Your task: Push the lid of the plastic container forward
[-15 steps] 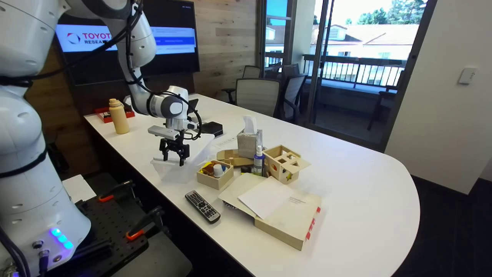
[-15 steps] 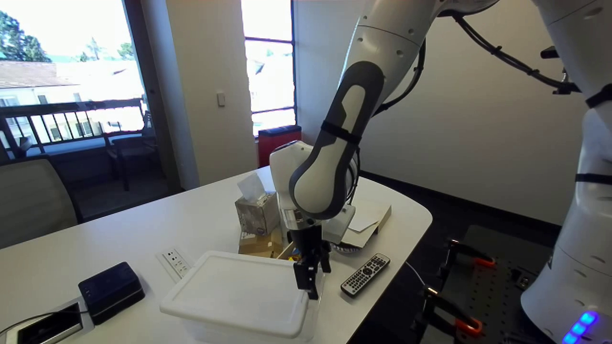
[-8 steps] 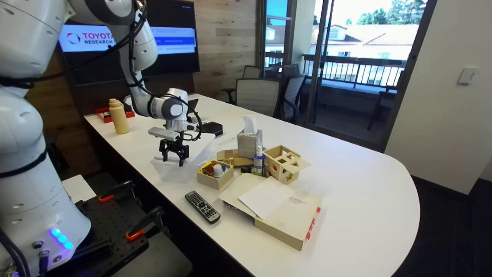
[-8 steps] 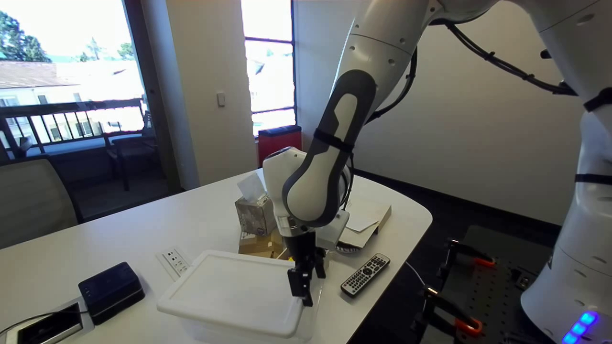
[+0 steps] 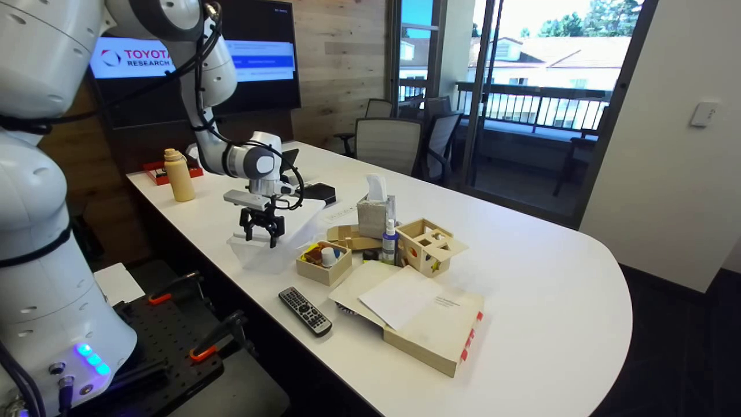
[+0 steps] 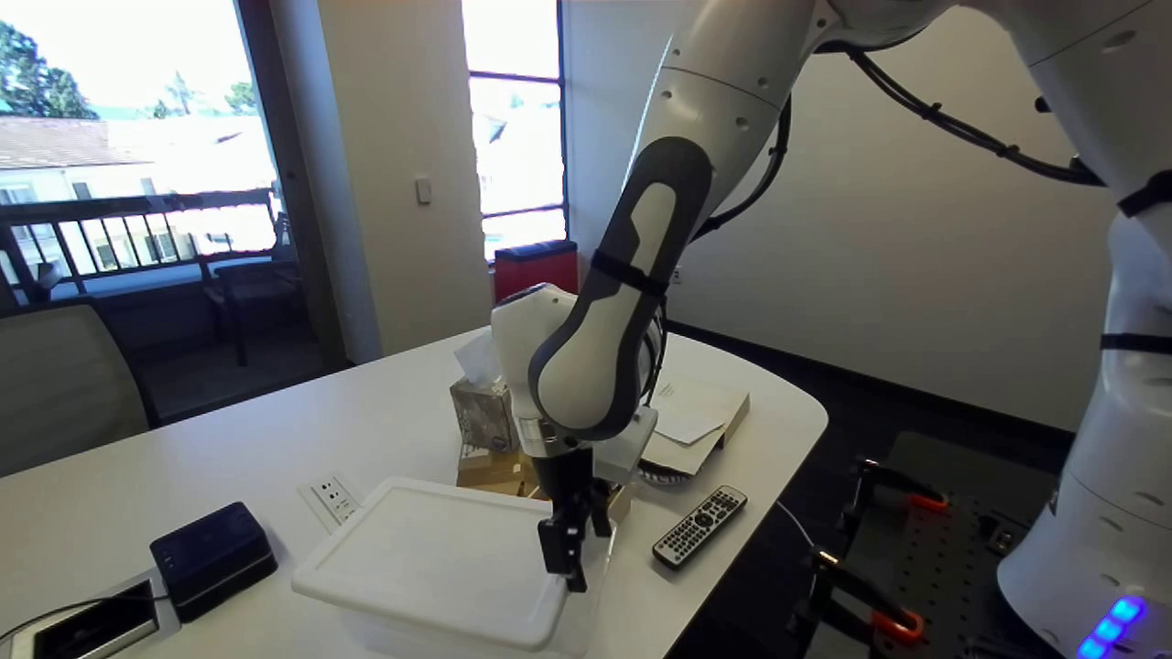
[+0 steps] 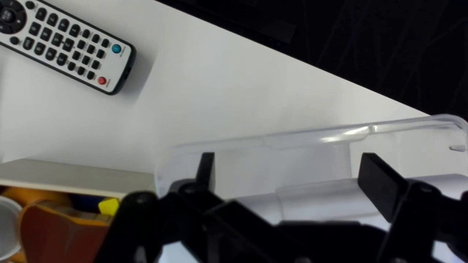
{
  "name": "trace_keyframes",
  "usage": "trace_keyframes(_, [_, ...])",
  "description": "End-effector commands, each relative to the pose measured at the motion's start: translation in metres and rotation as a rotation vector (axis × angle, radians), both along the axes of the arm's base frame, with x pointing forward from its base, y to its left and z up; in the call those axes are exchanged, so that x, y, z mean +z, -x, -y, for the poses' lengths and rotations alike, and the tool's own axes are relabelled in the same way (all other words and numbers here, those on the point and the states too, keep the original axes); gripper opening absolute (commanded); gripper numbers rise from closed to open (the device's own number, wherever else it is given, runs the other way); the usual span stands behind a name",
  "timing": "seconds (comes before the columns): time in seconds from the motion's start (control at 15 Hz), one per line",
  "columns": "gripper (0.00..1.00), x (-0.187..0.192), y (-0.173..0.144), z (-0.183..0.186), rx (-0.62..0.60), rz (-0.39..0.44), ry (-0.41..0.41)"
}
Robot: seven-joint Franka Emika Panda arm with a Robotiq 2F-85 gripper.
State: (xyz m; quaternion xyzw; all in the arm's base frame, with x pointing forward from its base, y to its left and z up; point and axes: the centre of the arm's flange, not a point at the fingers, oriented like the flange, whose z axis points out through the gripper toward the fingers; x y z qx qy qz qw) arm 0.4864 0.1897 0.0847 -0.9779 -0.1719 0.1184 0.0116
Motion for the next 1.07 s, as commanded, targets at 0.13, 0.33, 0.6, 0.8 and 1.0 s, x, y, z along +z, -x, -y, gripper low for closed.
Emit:
trace_keyframes(0.13, [1.00, -0.001, -0.008, -0.013, 0.037, 0.033, -0.005])
trace_keyframes(0.33, [1.00, 0.002, -0.010, -0.015, 0.041, 0.079, -0.021])
trace_keyframes(0.6, [1.00, 0.004, -0.015, -0.020, 0.049, 0.152, -0.048])
trace_keyframes(0.8, [1.00, 0.002, -0.017, -0.022, 0.057, 0.185, -0.064])
trace_keyframes(1.0, [1.00, -0.001, -0.020, -0.022, 0.053, 0.218, -0.085])
